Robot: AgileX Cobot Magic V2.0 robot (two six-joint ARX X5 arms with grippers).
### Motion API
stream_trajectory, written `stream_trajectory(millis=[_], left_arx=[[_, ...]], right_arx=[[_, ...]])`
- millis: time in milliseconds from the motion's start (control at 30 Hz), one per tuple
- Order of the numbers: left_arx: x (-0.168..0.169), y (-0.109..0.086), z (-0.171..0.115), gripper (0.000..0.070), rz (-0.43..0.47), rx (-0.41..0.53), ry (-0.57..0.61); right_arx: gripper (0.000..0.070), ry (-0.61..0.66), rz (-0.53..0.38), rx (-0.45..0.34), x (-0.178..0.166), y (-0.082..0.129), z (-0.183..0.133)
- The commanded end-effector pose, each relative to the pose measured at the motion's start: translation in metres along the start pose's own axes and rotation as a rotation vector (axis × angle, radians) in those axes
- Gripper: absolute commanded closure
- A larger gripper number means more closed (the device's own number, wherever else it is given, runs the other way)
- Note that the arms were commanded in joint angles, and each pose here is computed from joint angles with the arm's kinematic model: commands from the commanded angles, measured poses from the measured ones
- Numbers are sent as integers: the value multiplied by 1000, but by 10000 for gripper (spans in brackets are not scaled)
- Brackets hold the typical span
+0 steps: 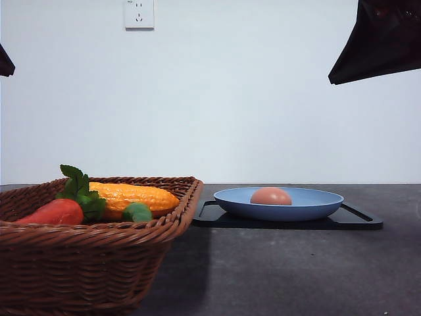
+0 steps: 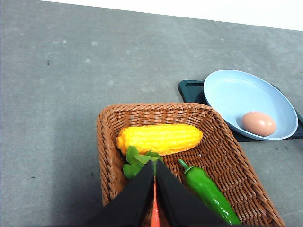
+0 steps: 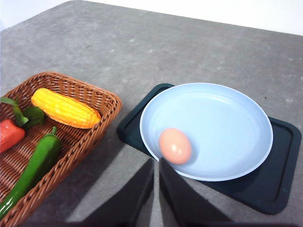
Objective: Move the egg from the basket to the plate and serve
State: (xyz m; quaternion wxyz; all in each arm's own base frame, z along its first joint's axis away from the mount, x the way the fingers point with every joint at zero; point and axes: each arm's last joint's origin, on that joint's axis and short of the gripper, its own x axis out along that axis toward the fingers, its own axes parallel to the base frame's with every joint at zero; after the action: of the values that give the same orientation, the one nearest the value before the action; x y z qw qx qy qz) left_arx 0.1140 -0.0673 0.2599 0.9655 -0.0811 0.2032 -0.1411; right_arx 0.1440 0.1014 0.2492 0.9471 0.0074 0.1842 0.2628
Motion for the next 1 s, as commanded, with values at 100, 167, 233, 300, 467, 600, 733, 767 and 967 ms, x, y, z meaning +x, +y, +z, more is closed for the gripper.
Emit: stream_trajectory(millis=[100,167,233,300,467,600,733,767,967], left_arx=[[-1,-2,4,700,-15,-6,-17],[-1,-2,4,700,-14,-6,-16],[-3,-2,4,700,-15,-6,-16],[-13,2,5,700,-15,0,-46],[-42,20,8,700,53,7,-263],[-55,40,-6,700,203,-28,-404],[-49,56,-32,700,351,-26,-451],[-45,60,-39,700,380,-32,-456],[-19,79,-70,700,450,-53,-370]], right_arx=[[700,-18,8,11,-1,2,4],[700,-18,8,11,-1,2,4],[700,-18,8,11,-1,2,4],[700,-19,8,11,-1,2,5],[700,-18,8,11,-1,2,4],[700,-18,8,11,-1,2,4],[700,-18,8,11,-1,2,4],[700,-18,8,11,-1,2,4],[700,-21,8,11,-1,2,5]])
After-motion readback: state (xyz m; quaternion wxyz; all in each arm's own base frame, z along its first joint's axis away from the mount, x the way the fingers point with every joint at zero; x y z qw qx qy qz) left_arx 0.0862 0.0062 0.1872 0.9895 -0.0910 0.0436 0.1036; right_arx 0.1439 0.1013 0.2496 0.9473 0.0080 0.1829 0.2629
